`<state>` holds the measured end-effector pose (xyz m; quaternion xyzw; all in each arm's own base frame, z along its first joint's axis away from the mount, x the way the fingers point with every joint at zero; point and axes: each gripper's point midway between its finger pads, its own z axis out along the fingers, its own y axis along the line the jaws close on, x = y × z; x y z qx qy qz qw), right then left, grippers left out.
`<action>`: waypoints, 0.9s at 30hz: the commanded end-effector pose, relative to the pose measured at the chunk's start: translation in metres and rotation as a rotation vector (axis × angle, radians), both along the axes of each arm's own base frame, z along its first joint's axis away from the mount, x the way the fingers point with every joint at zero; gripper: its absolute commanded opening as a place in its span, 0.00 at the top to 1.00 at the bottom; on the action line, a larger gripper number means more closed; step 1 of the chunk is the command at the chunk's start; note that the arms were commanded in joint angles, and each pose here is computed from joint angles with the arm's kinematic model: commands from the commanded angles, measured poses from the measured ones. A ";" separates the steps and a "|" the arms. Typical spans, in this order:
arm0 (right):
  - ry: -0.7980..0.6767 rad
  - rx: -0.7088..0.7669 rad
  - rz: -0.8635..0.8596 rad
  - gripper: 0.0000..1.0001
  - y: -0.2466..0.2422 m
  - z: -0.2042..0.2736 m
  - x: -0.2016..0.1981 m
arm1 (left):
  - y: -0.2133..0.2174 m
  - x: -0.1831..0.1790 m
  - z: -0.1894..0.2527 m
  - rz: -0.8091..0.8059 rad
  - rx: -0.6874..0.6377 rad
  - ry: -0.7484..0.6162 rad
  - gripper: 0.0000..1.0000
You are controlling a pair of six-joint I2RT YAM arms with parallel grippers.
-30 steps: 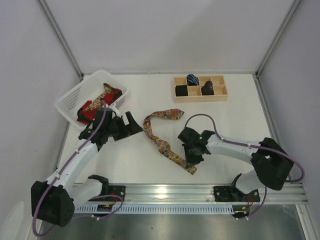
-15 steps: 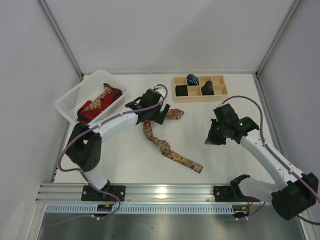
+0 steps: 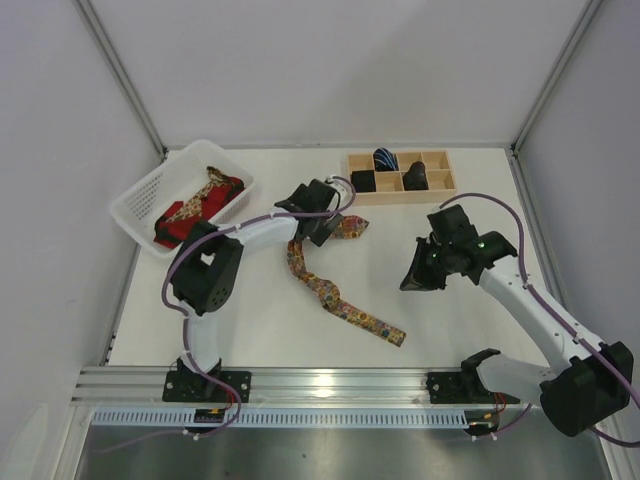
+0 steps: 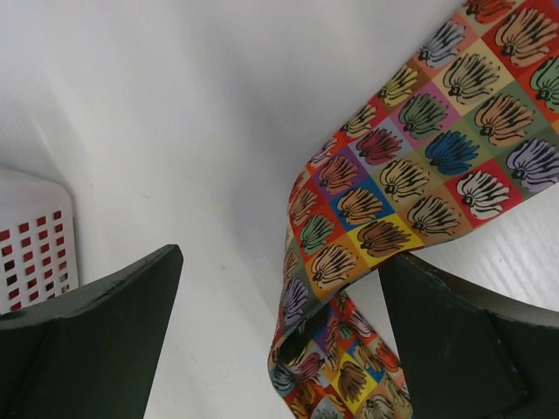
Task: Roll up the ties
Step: Flatten the tie
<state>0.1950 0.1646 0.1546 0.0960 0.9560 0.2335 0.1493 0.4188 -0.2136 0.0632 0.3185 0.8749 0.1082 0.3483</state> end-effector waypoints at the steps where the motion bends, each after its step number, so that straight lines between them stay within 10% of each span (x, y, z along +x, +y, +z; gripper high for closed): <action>1: -0.003 0.015 0.036 0.99 0.005 0.005 0.003 | -0.012 0.021 0.011 -0.022 -0.015 -0.042 0.00; 5: 0.012 0.028 0.060 0.99 0.010 0.001 0.005 | -0.023 0.035 0.002 -0.023 -0.038 -0.014 0.14; 14: 0.027 0.043 0.094 0.99 0.015 0.000 0.004 | -0.004 0.057 -0.010 0.122 -0.074 0.025 0.98; 27: 0.131 0.050 0.230 0.99 0.047 -0.044 -0.011 | 0.062 -0.050 -0.009 0.584 -0.699 0.270 1.00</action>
